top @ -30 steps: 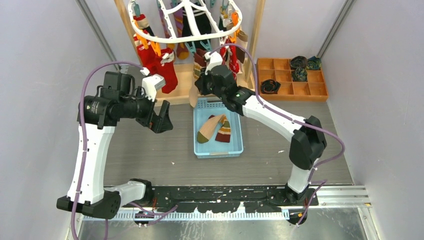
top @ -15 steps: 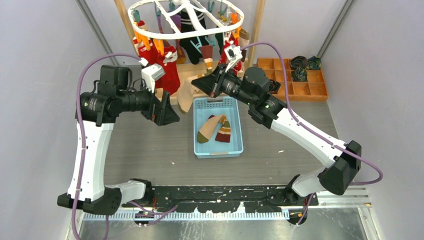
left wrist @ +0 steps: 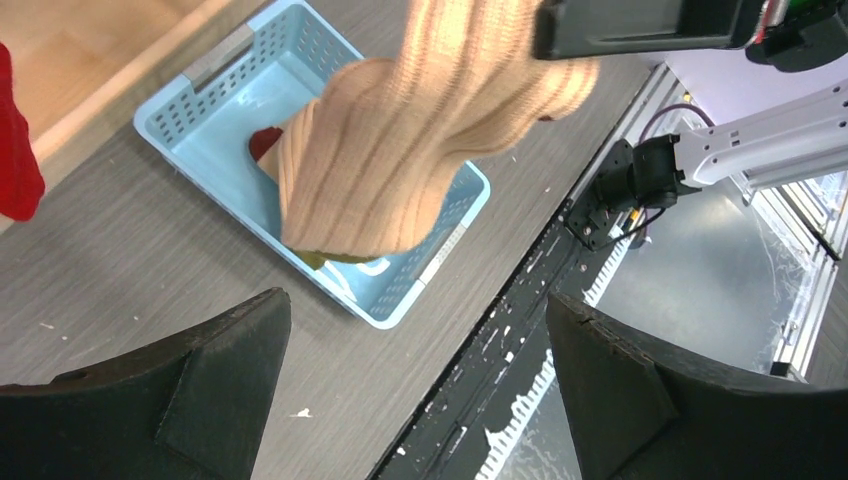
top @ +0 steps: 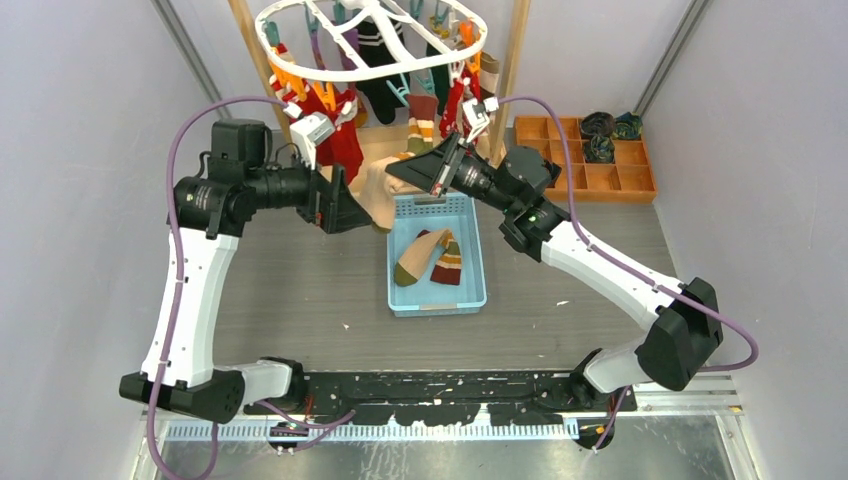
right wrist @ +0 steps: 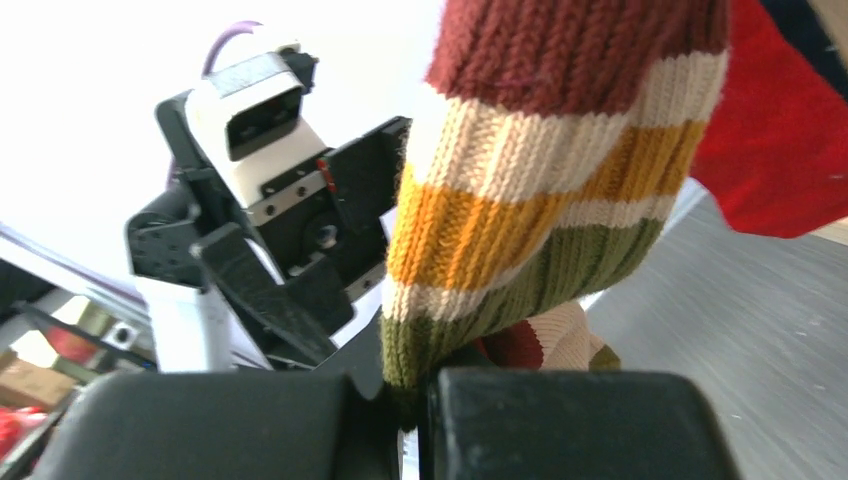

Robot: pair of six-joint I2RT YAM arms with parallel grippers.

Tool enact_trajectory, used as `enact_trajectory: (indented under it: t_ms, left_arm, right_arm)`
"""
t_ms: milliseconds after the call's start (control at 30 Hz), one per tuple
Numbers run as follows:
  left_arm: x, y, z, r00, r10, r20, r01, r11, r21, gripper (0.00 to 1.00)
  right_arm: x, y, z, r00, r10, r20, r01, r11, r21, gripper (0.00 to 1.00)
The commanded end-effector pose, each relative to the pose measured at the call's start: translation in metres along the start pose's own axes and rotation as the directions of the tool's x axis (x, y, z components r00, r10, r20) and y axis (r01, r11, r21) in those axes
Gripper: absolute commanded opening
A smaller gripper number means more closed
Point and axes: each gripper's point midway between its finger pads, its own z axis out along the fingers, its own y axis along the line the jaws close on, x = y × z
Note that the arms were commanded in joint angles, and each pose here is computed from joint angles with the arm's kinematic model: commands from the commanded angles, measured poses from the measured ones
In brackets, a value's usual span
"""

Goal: Remove the socks clipped to the hanger
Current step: Remove the sock from the hanger.

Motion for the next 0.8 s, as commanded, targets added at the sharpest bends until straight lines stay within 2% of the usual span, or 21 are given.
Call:
enact_trajectory:
  t_ms: [0,300,433,500,567,633,667,700,767]
  left_arm:
    - [-0.026,0.0,-0.002,0.992,0.087,0.095,-0.086,0.996,-0.008,1.0]
    - [-0.042,-0.012,0.008,0.985,0.106,0.134,-0.123,0.985,0.123,1.0]
    - [-0.04,-0.024,0.008,0.988,0.071,0.139,-0.098,0.975,0.2,0.97]
    - [-0.038,-0.028,0.007,0.988,0.061,0.145,-0.092,0.972,0.218,0.87]
    - [-0.034,-0.029,0.007,0.989,0.037,0.143,-0.069,0.972,0.224,0.61]
    - [-0.031,-0.029,0.007,0.989,0.011,0.149,-0.042,0.977,0.209,0.33]
    - [-0.03,-0.028,0.006,0.988,-0.003,0.153,-0.027,0.98,0.196,0.22]
    - [-0.028,-0.028,0.006,0.988,-0.013,0.157,-0.017,0.982,0.186,0.14]
    - [-0.025,-0.026,0.005,0.987,-0.029,0.157,0.003,0.986,0.166,0.06]
  right_arm:
    - [-0.015,0.057,-0.009,0.996,0.084,0.016,-0.079,0.973,-0.215,0.01]
    - [-0.018,0.071,-0.012,0.988,0.153,-0.008,-0.149,0.953,-0.263,0.01]
    - [-0.017,0.068,-0.009,0.981,0.192,-0.024,-0.191,0.945,-0.264,0.01]
    - [-0.015,0.066,-0.009,0.979,0.2,-0.029,-0.201,0.945,-0.258,0.07]
    - [-0.015,0.06,-0.009,0.981,0.196,-0.017,-0.195,0.956,-0.22,0.13]
    - [-0.014,0.05,-0.007,0.985,0.172,-0.007,-0.172,0.975,-0.141,0.15]
    - [-0.015,0.045,-0.008,0.988,0.156,0.0,-0.155,0.982,-0.104,0.16]
    - [-0.014,0.039,-0.008,0.988,0.153,0.002,-0.152,0.986,-0.066,0.17]
    - [-0.016,0.034,-0.009,0.99,0.14,0.01,-0.14,0.99,-0.018,0.2]
